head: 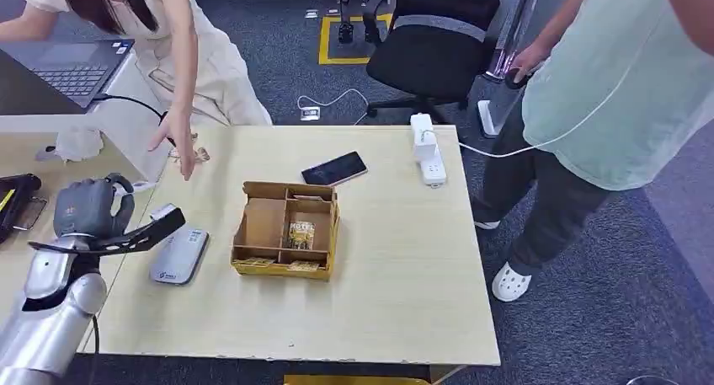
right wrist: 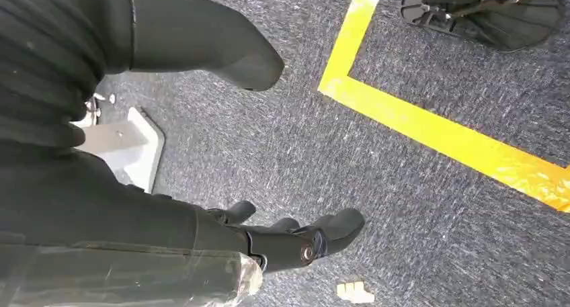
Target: Pass the card to the sensor for recognition and then transmit it.
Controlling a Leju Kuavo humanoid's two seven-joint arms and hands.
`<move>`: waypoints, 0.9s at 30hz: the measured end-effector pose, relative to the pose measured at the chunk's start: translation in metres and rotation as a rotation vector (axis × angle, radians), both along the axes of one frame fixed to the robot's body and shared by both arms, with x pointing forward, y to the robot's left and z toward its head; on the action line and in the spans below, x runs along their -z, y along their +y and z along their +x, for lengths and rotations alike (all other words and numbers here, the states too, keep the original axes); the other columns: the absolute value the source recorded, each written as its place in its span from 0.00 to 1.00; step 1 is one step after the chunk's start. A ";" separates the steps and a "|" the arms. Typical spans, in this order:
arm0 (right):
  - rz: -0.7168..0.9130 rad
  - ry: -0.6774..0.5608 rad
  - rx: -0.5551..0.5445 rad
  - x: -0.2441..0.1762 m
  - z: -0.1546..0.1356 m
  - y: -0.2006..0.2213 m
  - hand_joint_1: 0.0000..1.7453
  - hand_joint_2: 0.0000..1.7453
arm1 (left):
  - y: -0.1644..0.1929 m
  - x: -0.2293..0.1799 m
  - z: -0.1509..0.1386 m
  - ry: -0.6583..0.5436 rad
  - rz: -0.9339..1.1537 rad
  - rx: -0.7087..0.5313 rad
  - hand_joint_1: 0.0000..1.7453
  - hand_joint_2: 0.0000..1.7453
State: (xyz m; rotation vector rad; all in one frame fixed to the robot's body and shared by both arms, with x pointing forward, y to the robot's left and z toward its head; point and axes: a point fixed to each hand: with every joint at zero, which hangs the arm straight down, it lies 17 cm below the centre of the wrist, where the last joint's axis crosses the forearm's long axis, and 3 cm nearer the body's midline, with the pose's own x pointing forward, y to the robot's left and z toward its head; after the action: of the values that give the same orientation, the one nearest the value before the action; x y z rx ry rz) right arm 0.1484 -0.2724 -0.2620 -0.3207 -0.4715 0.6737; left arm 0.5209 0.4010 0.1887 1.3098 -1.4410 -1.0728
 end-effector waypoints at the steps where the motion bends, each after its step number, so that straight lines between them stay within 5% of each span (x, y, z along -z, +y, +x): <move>1: 0.000 0.000 0.001 0.000 0.000 0.000 0.00 1.00 | 0.002 -0.009 0.004 -0.014 0.003 -0.002 0.93 1.00; 25: 0.004 -0.004 0.011 0.000 0.000 0.000 0.00 1.00 | 0.003 -0.047 0.025 -0.078 -0.010 -0.013 1.00 1.00; 27: 0.004 -0.003 0.014 0.000 0.000 0.000 0.00 1.00 | 0.003 -0.046 0.026 -0.076 -0.013 -0.016 0.91 1.00</move>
State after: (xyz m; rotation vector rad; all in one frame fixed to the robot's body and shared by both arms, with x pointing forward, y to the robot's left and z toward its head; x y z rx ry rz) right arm 0.1482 -0.2728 -0.2619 -0.3207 -0.4734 0.6590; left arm 0.5473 0.4042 0.2352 1.3631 -1.4882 -1.0113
